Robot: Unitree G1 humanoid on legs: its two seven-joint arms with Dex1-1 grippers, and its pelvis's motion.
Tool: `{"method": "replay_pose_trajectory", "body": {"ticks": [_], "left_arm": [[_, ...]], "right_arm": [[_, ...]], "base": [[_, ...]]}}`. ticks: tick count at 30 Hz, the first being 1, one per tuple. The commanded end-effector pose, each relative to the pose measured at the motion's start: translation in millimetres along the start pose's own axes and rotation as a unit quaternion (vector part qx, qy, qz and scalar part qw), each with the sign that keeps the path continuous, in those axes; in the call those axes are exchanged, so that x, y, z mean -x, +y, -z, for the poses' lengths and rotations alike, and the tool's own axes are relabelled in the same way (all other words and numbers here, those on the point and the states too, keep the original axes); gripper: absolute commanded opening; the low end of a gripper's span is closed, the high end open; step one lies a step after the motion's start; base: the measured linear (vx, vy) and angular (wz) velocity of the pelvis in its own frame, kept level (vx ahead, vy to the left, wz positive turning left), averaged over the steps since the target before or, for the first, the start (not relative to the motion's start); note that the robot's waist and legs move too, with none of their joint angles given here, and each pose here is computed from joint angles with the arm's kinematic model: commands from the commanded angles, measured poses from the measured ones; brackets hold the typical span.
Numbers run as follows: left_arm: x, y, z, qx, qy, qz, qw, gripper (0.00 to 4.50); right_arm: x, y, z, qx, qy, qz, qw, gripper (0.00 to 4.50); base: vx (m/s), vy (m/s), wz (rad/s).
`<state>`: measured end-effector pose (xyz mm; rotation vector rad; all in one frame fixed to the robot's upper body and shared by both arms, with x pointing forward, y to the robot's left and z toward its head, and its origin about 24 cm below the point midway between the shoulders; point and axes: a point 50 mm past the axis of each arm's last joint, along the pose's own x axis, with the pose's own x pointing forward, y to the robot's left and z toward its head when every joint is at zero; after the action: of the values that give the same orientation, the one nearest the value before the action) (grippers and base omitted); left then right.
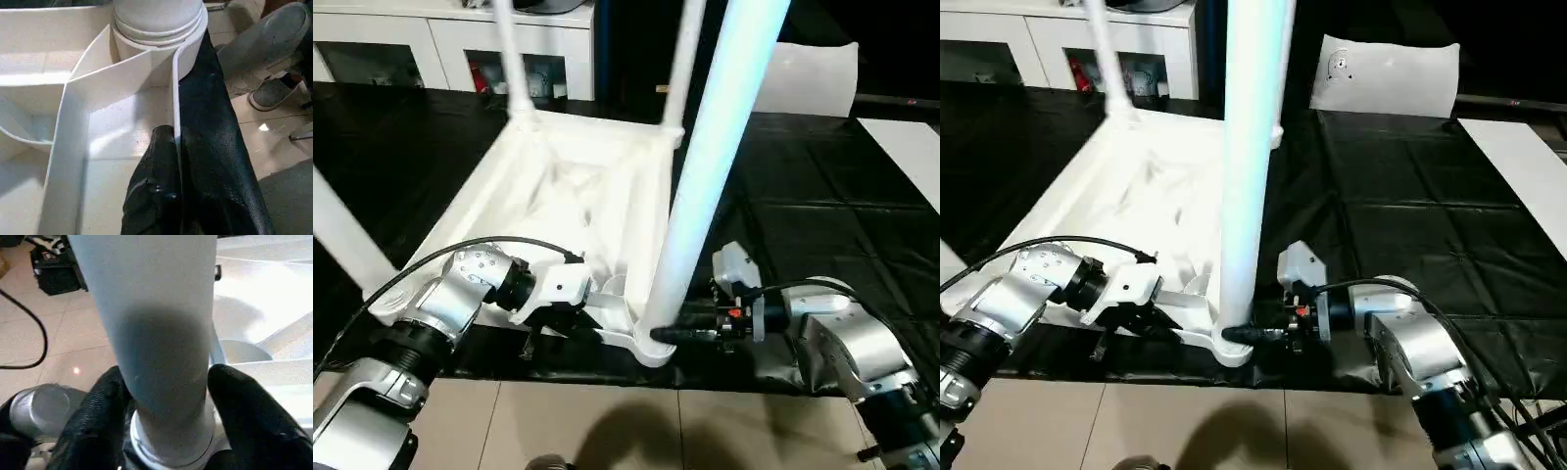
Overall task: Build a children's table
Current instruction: Rotate leg to tighten
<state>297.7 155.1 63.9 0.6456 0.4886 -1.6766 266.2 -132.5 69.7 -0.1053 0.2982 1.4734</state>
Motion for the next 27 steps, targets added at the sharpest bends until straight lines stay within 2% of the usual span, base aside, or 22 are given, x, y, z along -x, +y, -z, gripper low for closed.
{"method": "replay_pose_trajectory", "body": {"ticks": [1,6,10,14,17,19,21,22,23,24,25,26,27], "left_arm": [[3.4,6.6,-16.3,-0.047,0.005,0.015,0.999,0.00],[6.4,8.1,-16.0,-0.038,0.003,0.008,0.999,0.00],[5.2,9.2,-13.2,0.006,-0.020,-0.017,1.000,0.00],[1.6,14.1,-13.0,0.029,-0.034,-0.059,0.997,0.00],[-2.2,23.5,-13.6,0.057,-0.041,-0.120,0.990,0.00],[-9.9,34.9,-19.7,0.102,-0.064,-0.181,0.976,0.00],[-11.6,37.6,-21.4,0.111,-0.068,-0.196,0.972,0.00],[-16.0,42.6,-25.3,0.126,-0.073,-0.221,0.964,0.00],[-16.0,42.6,-25.3,0.126,-0.073,-0.221,0.964,0.00],[-18.5,46.3,-27.7,0.136,-0.076,-0.241,0.958,0.00],[-22.5,51.9,-31.9,0.154,-0.083,-0.269,0.947,0.00],[-22.9,52.4,-32.3,0.156,-0.083,-0.271,0.946,0.00],[-24.3,55.7,-34.6,0.159,-0.081,-0.288,0.941,0.00]], "right_arm": [[1.6,-1.2,-2.1,-0.001,-0.001,-0.009,1.000,2.50],[-0.7,0.5,-0.5,-0.008,0.000,-0.023,1.000,2.02],[-7.1,4.4,1.3,-0.032,-0.023,-0.016,0.999,1.93],[-13.0,4.8,1.6,-0.054,-0.049,0.031,0.997,1.91],[-22.0,2.2,7.7,-0.066,-0.048,0.100,0.992,1.91],[-34.5,-4.1,13.4,-0.091,-0.048,0.194,0.976,1.91],[-37.4,-5.9,13.6,-0.101,-0.050,0.213,0.971,1.91],[-47.4,-10.6,10.6,-0.126,-0.061,0.256,0.956,1.91],[-47.4,-10.6,10.6,-0.126,-0.061,0.256,0.956,1.91],[-52.0,-13.1,8.9,-0.137,-0.065,0.278,0.949,1.91],[-58.7,-18.7,6.8,-0.159,-0.069,0.319,0.932,1.90],[-59.5,-19.4,6.6,-0.162,-0.069,0.323,0.930,1.90],[-64.6,-23.0,4.7,-0.174,-0.069,0.343,0.921,1.90]], "base": [[0.000,0.000,0.00],[0.000,0.000,0.00],[0.000,0.000,0.00],[0.000,0.000,0.00],[0.000,0.000,0.00],[0.000,0.000,0.00],[0.000,0.000,0.00],[0.000,0.000,0.00],[0.000,0.000,0.00],[0.000,0.000,0.00],[0.000,0.000,0.00],[0.000,0.000,0.00],[0.000,0.000,0.00]]}}
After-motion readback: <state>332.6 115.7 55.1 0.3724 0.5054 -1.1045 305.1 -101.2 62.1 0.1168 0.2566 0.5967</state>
